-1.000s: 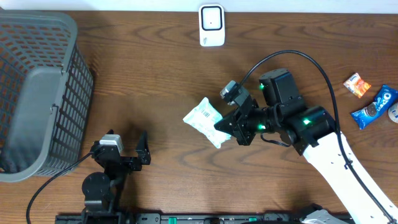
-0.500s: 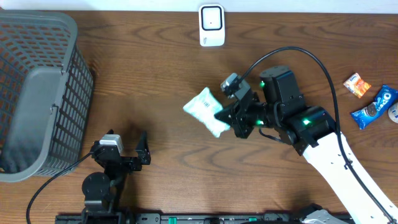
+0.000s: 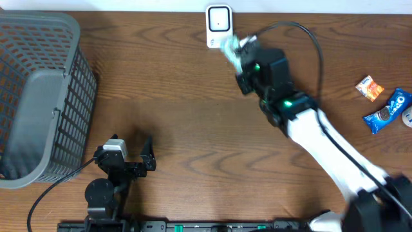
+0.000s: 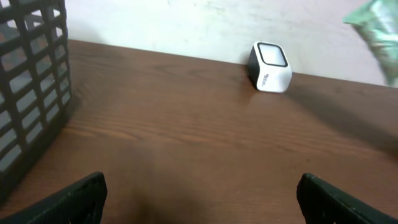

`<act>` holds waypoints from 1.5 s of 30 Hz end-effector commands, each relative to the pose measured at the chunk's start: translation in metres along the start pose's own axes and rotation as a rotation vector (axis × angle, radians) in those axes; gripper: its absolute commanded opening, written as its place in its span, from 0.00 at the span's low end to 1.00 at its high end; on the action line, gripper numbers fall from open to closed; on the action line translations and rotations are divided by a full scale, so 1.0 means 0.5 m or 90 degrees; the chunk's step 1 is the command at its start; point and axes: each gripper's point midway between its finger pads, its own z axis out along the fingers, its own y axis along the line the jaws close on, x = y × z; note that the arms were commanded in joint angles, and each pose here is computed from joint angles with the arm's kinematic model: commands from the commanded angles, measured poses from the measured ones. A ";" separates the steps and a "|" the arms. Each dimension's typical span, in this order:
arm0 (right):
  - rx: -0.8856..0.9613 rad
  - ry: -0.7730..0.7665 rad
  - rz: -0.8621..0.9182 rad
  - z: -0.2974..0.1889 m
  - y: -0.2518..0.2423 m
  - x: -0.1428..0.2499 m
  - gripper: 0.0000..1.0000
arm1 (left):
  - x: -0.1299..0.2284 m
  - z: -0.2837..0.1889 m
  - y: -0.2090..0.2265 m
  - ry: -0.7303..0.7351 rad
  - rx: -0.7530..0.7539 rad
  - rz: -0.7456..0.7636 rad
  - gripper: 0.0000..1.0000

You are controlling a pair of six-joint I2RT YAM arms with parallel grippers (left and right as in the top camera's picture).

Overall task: Scan the item barcode
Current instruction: 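Raise the green pack up against the white scanner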

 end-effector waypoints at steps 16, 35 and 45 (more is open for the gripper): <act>0.451 0.047 -0.392 0.284 -0.162 -0.053 0.01 | 0.024 0.002 0.001 0.024 0.004 0.000 0.98; 0.515 0.162 -0.616 0.407 -0.092 -0.014 0.01 | 0.024 0.002 0.000 0.024 0.004 0.000 0.98; 0.617 0.260 -0.511 0.279 -0.207 -0.069 0.01 | 0.024 0.002 0.000 0.024 0.004 0.000 0.98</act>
